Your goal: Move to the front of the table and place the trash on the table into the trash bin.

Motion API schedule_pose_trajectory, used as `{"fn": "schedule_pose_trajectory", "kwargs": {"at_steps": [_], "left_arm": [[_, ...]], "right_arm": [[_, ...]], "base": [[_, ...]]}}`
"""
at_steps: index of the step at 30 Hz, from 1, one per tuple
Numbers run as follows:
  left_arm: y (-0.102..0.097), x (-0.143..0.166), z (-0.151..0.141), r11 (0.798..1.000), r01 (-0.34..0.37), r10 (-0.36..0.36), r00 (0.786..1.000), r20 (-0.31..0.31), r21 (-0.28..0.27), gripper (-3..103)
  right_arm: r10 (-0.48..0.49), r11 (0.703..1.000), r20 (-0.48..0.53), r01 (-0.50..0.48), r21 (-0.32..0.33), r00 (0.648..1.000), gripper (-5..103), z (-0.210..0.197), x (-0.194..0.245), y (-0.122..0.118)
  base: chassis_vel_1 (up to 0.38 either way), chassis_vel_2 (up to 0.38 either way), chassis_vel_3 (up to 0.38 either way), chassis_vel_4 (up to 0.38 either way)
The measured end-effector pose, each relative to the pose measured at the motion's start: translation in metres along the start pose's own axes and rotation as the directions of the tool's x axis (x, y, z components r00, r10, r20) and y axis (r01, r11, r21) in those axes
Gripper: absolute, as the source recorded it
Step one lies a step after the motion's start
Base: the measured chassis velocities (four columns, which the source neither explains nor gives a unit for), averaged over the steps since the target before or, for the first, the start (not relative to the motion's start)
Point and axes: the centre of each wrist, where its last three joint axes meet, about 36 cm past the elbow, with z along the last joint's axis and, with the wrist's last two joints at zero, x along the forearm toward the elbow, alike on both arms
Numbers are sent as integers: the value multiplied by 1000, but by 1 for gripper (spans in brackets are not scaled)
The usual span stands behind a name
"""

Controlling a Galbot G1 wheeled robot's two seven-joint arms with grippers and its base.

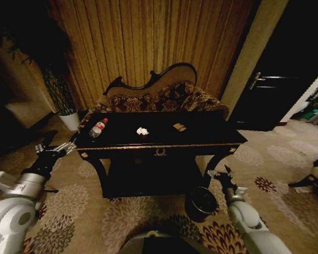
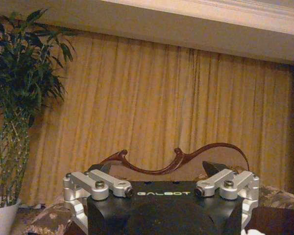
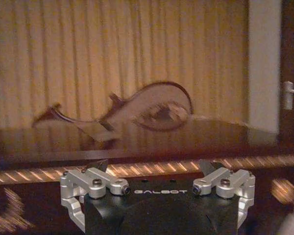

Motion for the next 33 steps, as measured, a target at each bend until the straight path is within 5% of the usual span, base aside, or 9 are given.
{"fn": "schedule_pose_trajectory", "kwargs": {"at_steps": [8, 33], "left_arm": [[0, 2, -1, 1000, 4, -4, 1000, -1, -5, 100], [3, 1, 2, 1000, 12, -12, 1000, -11, 0, 100]], "right_arm": [[-95, 995, 2, 95, -22, 995, 100, -52, 9, 32], [-130, 991, 43, 131, -37, 991, 100, -71, 13, 42]], "base": [[0, 0, 0, 0], [-81, 79, 74, -75]]}}
